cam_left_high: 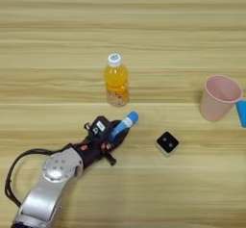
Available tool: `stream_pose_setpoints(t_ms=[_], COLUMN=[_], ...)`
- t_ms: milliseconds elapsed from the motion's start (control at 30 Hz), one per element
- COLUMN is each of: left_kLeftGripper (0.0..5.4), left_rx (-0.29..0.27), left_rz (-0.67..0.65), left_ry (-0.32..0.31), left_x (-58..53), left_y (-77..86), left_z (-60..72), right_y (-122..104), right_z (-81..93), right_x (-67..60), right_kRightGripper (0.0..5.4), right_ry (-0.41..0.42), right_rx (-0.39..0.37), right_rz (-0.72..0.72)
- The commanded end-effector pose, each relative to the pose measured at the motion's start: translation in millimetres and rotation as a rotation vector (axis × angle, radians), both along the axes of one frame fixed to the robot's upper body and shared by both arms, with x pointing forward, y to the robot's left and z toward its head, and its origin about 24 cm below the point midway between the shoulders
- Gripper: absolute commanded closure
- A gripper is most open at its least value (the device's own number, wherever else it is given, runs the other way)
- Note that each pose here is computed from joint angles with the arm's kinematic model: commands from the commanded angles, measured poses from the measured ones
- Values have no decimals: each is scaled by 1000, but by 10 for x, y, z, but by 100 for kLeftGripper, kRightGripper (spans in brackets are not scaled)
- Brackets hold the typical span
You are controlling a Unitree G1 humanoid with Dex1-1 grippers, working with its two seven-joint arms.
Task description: Move the objects on the table
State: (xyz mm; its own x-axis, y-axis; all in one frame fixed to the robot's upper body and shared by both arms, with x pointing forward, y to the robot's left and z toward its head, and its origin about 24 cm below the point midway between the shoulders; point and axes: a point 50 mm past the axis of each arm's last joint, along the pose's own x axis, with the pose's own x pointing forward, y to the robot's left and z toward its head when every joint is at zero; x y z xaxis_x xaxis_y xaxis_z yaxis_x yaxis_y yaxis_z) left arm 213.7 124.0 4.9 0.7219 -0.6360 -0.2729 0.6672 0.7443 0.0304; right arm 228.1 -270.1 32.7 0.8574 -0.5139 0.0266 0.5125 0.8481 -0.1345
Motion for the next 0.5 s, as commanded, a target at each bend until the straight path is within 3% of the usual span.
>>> stream_pose_setpoints(t_ms=[33,267,500], left_kLeftGripper=[405,405,405], left_rx=[31,6,6], left_rz=[21,73,103], left_ry=[22,21,30], left_x=[89,305,408], left_y=[-48,-163,-209], left_z=[-107,-155,-207], right_y=[-1,0,5], right_z=[35,35,42], right_x=[11,-2,-9], right_kRightGripper=[0,0,0], right_ry=[-12,-13,-14], right_rx=[-5,-5,-4], right_rz=[-3,-4,-4])
